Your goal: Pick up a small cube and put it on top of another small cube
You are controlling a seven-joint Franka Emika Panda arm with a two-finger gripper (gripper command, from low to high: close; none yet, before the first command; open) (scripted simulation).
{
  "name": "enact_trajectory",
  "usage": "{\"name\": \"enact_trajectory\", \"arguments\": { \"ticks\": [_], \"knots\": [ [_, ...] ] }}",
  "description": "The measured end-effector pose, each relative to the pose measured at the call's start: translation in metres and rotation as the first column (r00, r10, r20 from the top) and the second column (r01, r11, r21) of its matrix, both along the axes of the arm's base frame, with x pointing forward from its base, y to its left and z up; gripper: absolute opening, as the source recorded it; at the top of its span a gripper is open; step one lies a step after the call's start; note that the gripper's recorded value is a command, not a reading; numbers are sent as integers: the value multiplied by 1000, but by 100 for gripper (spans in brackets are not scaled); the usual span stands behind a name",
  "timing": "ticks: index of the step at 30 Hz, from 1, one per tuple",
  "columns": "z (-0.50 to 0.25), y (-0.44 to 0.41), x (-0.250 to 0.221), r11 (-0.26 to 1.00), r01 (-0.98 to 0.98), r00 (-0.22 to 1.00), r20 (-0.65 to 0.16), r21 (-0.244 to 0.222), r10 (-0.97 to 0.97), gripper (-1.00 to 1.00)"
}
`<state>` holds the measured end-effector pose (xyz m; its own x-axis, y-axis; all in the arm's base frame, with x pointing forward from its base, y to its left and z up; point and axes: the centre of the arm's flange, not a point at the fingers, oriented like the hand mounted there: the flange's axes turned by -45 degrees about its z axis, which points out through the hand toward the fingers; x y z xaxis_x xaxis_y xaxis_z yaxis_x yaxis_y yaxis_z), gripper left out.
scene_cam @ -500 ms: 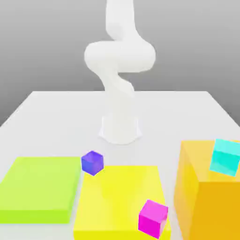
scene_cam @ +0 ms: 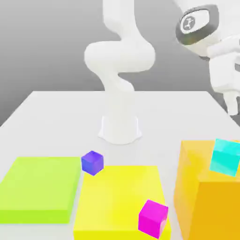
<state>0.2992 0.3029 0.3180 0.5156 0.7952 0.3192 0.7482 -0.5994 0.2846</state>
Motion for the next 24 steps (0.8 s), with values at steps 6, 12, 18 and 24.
{"name": "enact_trajectory", "arguments": {
  "ticks": [6,12,18,24],
  "knots": [
    [-101,-20,-56,999,6,958,-285,-37,-16,0],
    [-122,-70,-33,973,213,885,-406,-83,-229,0],
    [-148,-63,-40,980,180,887,-417,-82,-198,0],
    [-184,-65,-43,981,175,887,-418,-87,-196,0]
  ]
}}
